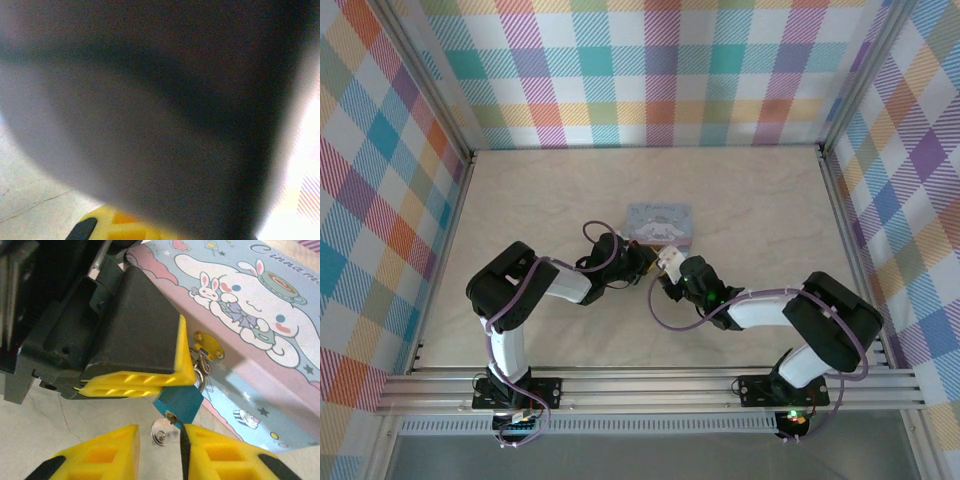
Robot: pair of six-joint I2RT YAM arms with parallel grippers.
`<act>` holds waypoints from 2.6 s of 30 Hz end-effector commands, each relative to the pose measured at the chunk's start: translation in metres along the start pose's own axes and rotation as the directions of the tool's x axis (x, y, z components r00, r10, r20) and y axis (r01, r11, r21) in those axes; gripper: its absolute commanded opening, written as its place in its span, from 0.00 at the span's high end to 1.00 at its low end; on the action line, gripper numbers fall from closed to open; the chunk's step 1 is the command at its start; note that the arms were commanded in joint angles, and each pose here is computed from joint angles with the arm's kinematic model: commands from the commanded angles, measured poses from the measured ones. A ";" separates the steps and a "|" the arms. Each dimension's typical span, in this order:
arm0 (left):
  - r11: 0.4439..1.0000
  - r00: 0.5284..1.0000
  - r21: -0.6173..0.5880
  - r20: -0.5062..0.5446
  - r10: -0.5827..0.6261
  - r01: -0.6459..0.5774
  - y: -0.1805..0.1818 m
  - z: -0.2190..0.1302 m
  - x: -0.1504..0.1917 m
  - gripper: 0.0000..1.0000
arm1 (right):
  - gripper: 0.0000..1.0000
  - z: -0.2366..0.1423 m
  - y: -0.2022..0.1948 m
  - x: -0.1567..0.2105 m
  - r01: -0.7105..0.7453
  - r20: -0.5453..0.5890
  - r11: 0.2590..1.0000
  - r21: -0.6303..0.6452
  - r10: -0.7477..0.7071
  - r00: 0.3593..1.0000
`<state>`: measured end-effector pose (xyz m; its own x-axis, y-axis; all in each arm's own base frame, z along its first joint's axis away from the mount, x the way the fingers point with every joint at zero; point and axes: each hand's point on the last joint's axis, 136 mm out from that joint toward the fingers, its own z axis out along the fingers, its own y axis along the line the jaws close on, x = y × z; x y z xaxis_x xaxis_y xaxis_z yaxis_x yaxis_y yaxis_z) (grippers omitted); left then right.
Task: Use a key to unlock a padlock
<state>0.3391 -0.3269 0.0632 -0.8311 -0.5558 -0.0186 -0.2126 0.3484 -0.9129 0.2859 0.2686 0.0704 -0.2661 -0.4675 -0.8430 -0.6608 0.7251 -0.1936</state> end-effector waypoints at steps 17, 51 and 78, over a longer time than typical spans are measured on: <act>1.000 1.000 0.007 -0.016 -0.001 0.002 -0.013 -0.003 0.006 0.98 | 0.57 0.003 0.001 0.003 0.217 0.005 0.964 0.153 -0.221 0.975; 1.000 1.000 0.002 -0.027 -0.002 0.002 -0.013 -0.002 0.007 0.98 | 1.00 0.018 0.006 -0.014 0.189 0.037 0.972 0.141 -0.196 0.980; 1.000 1.000 -0.004 -0.019 0.006 -0.006 -0.015 -0.002 0.008 0.98 | 1.00 0.014 -0.010 -0.004 -0.325 0.023 0.927 -0.188 0.335 0.942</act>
<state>0.3430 -0.3246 0.0645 -0.8179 -0.5749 -0.0241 -0.2276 0.3617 -0.9041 0.3045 0.2715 0.0705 -0.4282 -0.2099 -0.8790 -0.6682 0.7284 0.1516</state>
